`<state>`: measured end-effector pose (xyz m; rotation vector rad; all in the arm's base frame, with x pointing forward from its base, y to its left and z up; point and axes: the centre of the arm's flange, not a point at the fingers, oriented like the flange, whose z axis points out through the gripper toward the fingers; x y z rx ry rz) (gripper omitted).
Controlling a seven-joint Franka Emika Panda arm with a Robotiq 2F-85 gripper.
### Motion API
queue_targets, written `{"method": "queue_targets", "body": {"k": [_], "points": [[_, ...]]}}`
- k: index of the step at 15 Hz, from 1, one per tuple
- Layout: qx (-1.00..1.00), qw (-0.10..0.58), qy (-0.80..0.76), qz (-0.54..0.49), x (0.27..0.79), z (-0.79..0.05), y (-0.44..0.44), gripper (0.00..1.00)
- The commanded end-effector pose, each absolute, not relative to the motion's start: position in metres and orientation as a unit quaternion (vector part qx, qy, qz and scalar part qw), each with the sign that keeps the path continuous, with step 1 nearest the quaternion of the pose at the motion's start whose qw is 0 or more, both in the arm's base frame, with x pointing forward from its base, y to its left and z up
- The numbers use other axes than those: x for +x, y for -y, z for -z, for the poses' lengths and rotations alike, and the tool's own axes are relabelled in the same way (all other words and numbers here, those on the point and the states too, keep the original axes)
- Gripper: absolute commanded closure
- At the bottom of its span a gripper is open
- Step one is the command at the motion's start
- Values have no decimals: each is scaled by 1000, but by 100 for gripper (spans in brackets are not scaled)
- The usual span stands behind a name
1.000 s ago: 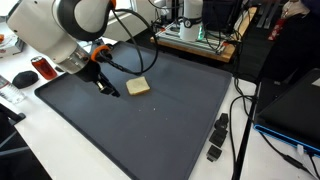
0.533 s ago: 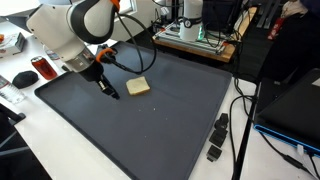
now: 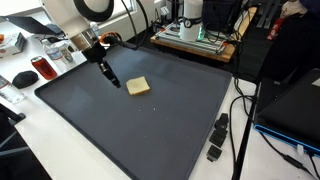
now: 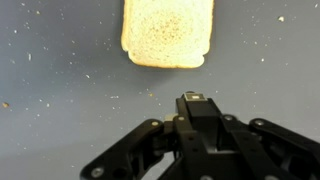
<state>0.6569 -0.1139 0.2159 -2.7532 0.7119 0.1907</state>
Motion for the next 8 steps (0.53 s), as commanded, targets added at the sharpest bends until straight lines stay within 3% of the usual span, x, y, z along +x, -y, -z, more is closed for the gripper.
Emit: {"method": "queue_targets", "body": {"k": [1,8], "points": [[-948,179,-260,-40,598,-233,125,93],[-934,219,-282,0,550,-228,145,93]]}}
